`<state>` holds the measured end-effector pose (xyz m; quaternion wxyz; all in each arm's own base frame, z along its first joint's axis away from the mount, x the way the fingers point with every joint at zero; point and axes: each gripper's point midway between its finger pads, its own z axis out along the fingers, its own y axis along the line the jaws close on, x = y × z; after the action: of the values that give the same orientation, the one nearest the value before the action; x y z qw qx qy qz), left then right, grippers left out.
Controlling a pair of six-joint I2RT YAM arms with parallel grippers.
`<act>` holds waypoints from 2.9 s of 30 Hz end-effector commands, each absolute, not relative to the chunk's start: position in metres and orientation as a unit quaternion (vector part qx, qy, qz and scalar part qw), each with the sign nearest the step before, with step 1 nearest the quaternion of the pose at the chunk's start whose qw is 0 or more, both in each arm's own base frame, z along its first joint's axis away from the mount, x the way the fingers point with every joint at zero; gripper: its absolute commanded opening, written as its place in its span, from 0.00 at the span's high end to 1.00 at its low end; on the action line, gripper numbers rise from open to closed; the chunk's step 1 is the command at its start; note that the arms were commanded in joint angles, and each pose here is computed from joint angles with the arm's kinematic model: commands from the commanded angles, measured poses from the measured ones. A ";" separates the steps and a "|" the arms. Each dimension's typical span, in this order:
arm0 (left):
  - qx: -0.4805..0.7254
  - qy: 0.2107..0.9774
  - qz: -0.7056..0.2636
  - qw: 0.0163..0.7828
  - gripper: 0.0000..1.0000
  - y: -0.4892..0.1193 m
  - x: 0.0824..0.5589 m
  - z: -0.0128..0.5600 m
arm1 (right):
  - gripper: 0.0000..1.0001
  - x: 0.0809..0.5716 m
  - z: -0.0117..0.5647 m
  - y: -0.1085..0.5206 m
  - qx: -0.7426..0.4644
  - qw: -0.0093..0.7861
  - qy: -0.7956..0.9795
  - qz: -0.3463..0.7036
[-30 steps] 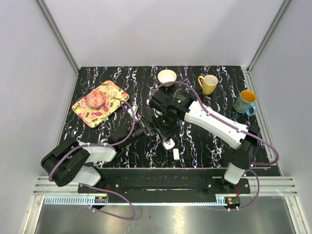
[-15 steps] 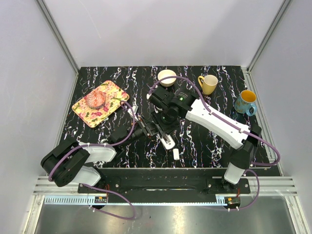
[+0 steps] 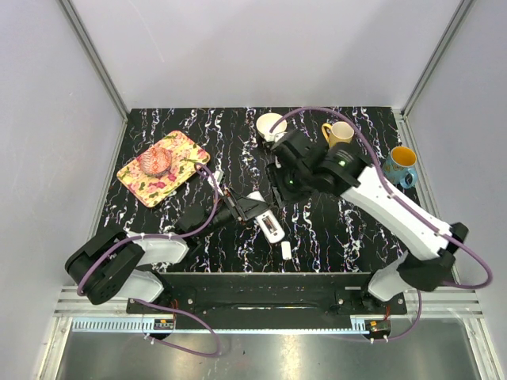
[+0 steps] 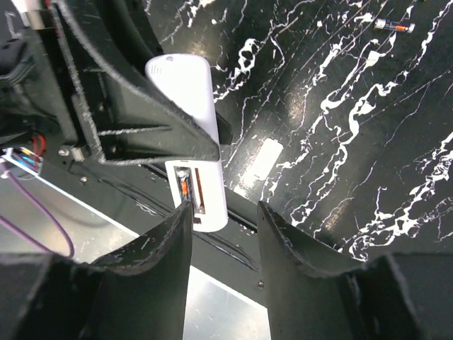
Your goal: Load the batteries into the remote control
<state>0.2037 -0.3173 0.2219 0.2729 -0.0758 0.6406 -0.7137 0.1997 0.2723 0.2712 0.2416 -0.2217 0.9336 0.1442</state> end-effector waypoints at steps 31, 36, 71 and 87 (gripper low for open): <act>0.036 0.483 -0.831 0.273 1.00 -0.287 0.175 0.330 | 0.11 0.159 0.269 0.294 -0.255 0.380 0.746 0.483; 0.044 0.480 -0.832 0.276 1.00 -0.287 0.173 0.333 | 0.14 0.160 0.268 0.295 -0.250 0.383 0.742 0.491; 0.071 0.456 -0.838 0.291 1.00 -0.278 0.154 0.350 | 0.26 0.163 0.255 0.309 -0.230 0.319 0.734 0.554; 0.093 0.449 -0.839 0.293 1.00 -0.280 0.142 0.352 | 0.29 0.162 0.260 0.317 -0.225 0.277 0.723 0.591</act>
<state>0.1881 -0.3064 0.2688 0.2000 -0.0390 0.6061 -0.7688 0.1545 0.3146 0.2421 0.2585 -0.2242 0.7437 0.5743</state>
